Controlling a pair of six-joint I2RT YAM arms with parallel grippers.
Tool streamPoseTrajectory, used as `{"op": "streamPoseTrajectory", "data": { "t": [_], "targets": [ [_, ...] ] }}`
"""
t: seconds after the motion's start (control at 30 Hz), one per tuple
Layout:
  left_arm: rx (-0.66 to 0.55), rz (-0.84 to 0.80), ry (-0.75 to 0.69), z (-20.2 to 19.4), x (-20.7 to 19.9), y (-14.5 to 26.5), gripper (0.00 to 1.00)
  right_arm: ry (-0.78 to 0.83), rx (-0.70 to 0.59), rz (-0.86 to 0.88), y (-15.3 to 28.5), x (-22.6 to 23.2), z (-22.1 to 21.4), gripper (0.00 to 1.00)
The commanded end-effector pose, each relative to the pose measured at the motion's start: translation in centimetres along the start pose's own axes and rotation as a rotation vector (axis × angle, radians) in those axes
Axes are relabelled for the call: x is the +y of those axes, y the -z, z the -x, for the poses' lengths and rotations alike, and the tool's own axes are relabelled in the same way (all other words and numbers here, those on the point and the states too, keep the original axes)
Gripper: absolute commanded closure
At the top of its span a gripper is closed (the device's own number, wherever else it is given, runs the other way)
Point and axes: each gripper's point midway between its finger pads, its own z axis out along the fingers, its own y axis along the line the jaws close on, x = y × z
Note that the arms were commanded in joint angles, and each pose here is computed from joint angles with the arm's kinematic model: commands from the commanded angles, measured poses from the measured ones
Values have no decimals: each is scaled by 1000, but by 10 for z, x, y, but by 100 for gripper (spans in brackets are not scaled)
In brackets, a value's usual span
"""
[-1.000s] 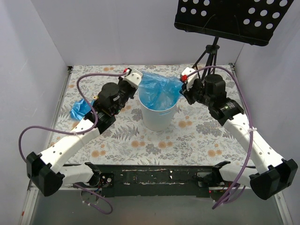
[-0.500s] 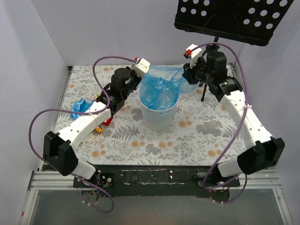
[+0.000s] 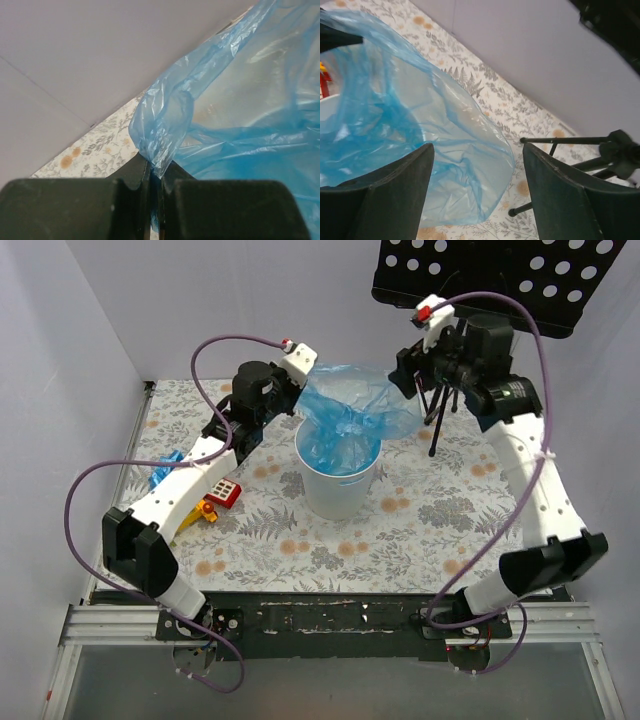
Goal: Put the trash bags into the trash bin
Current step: Place the trash bag in the trash bin.
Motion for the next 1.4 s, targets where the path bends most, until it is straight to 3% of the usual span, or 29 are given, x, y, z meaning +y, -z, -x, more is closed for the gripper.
{"op": "streamPoseTrajectory", "data": {
  "t": [0.0,0.13,0.27,0.73,0.77,0.8,0.87,1.0,1.17,1.37],
  "targets": [
    [-112,-89,95,60,-3,38,100,156,-166,71,65,29,53,18],
    [-78,-111,117,62,-5,45,100,349,-224,261,90,75,33,17],
    [-74,-114,121,68,-2,53,100,461,-185,370,89,102,-6,17],
    [-53,-105,124,87,9,72,100,642,-129,465,51,139,-54,20],
    [-44,-103,124,84,9,73,100,657,-125,455,46,140,-57,31],
    [-32,-100,123,80,9,75,100,678,-104,420,41,138,-61,59],
    [3,-102,125,71,8,81,100,717,-113,414,43,140,-62,95],
    [85,-139,147,49,0,110,100,736,-140,470,73,159,-68,99],
    [135,-224,196,30,-21,141,100,745,-89,630,110,204,-106,99],
    [267,-261,142,-42,-43,141,100,758,-26,667,97,223,-142,99]
  ]
}}
